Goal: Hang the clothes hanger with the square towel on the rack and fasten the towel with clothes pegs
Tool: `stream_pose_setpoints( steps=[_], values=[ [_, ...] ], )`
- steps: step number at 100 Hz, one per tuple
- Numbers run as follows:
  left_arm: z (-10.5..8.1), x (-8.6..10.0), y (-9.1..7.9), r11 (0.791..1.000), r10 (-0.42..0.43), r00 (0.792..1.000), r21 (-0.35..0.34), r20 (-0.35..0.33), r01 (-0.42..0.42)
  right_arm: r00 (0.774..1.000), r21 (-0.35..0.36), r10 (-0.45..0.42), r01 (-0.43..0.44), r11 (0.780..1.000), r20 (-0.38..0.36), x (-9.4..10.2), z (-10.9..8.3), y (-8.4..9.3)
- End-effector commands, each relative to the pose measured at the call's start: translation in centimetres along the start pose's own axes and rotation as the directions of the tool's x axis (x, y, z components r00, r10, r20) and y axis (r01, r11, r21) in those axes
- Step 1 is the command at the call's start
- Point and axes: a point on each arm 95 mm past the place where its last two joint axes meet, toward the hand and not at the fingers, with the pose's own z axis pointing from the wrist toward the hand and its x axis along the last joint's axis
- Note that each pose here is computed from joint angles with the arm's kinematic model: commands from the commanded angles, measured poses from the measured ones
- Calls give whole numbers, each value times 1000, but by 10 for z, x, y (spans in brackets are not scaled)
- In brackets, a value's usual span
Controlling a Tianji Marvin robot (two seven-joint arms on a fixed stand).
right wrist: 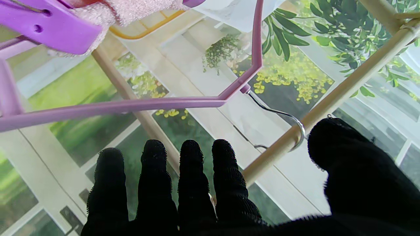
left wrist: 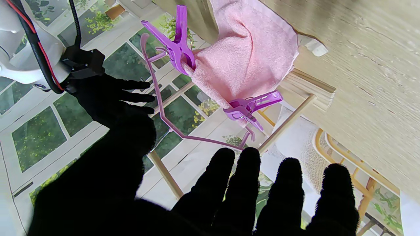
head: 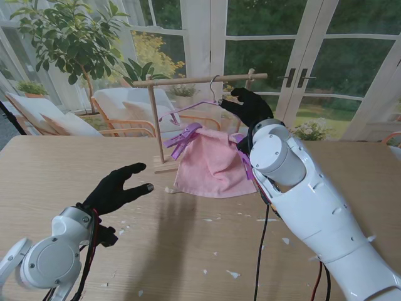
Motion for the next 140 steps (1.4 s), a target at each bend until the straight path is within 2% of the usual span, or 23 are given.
stream_pose_setpoints(
  steps=[1, 20, 33, 42, 61, 82, 93, 103, 108, 114, 120, 125, 140],
  values=[
    [0, 4, 4, 1000, -15, 1000, -16, -7, 15, 1000, 28, 7, -7, 1000, 0, -4, -12, -9],
    [1, 11, 11, 999, -44, 999, -34, -22, 43, 996, 4, -73, 73, 997, -54, -10, -48, -14],
    [1, 16, 16, 997, -68, 997, -39, -34, 67, 985, -8, -119, 119, 993, -127, -11, -78, -17],
    [1, 19, 19, 994, -101, 994, -33, -36, 100, 974, -22, -116, 114, 993, -193, -11, -100, -25],
    [-1, 26, 24, 986, -168, 985, -15, -40, 168, 945, -41, -100, 92, 995, -311, -13, -141, -50],
    [-7, 31, 35, 967, -252, 967, 18, -44, 253, 926, -35, -47, 36, 999, -376, -19, -177, -87],
    [-11, 33, 43, 957, -288, 957, 23, -35, 289, 926, 5, -10, 13, 1000, -378, -28, -191, -107],
    [-16, 32, 51, 948, -318, 947, 14, -33, 319, 932, 53, 29, -10, 999, -362, -35, -196, -117],
    [-18, 31, 54, 939, -342, 939, 15, -33, 342, 934, 69, 36, -12, 998, -357, -36, -196, -118],
    [-19, 32, 59, 927, -375, 927, 23, -28, 375, 935, 160, 50, 7, 987, -350, -38, -199, -116],
    [-21, 31, 61, 924, -383, 924, 9, -18, 383, 935, 182, 75, -11, 983, -347, -39, -200, -118],
    [-22, 30, 66, 920, -391, 920, 23, -12, 391, 932, 196, 99, -31, 980, -348, -40, -202, -120],
    [-22, 34, 78, 877, -477, 879, 58, 2, 476, 914, 271, 195, -99, 957, -356, -42, -209, -126]
  ],
)
